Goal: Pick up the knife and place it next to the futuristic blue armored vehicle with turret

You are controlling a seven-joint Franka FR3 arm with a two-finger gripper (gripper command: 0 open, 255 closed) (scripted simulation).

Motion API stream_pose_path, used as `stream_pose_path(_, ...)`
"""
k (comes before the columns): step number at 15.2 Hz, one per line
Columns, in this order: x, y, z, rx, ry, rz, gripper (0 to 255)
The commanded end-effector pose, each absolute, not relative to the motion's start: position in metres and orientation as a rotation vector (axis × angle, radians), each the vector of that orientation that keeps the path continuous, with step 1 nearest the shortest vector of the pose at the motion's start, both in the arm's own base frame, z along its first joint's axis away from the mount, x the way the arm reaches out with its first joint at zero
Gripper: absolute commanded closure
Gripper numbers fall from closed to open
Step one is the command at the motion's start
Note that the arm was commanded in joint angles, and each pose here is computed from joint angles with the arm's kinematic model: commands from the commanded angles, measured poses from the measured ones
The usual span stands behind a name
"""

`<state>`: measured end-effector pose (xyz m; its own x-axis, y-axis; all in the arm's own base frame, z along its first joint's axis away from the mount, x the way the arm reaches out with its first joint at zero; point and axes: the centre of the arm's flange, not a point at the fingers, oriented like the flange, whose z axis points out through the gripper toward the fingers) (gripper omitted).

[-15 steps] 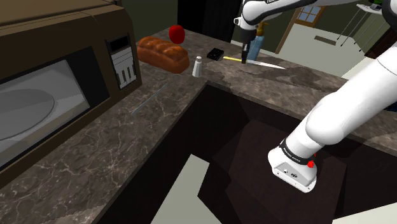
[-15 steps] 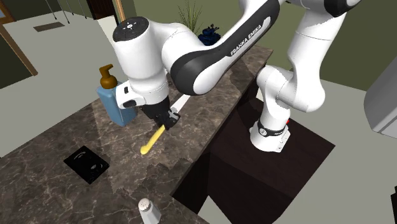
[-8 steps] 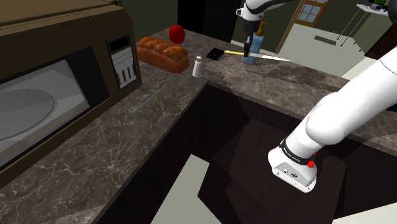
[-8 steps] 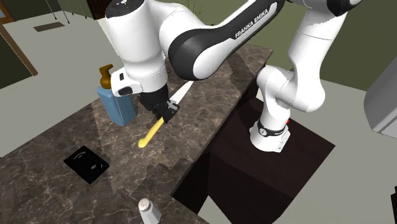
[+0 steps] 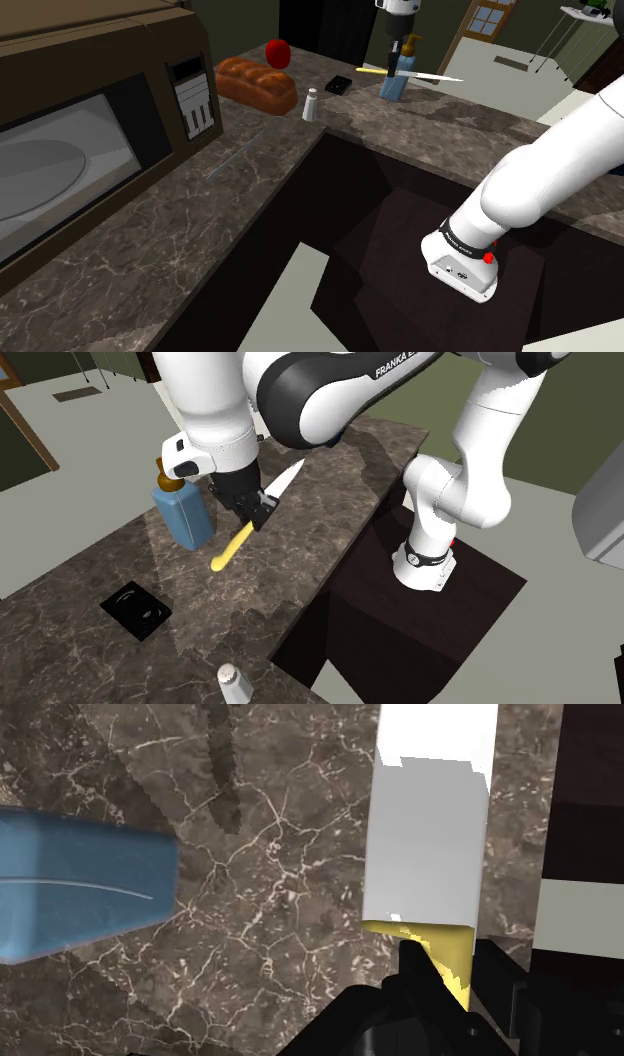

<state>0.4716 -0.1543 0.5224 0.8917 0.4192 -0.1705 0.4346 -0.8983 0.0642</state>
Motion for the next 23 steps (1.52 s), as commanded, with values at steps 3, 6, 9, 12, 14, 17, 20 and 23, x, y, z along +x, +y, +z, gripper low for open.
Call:
stream_pose_path(3, 0.471, -0.154, 0.543, 2.957, 0.669, -0.233, 255)
stream_pose_path(6, 0.471, -0.154, 0.559, 2.957, 0.669, -0.233, 255)
stream_pose_path(9, 0.471, -0.154, 0.575, 2.957, 0.669, -0.233, 255)
stream_pose_path(12, 0.471, -0.154, 0.591, 2.957, 0.669, -0.233, 255)
stream_pose_path(14, 0.471, -0.154, 0.601, 2.957, 0.669, -0.233, 255)
stream_pose_path(17, 0.459, -0.16, 0.609, 2.957, 0.669, -0.233, 255)
stream_pose_path(20, 0.423, -0.176, 0.609, 2.957, 0.669, -0.233, 255)
stream_pose_path(23, 0.387, -0.192, 0.609, 2.957, 0.669, -0.233, 255)
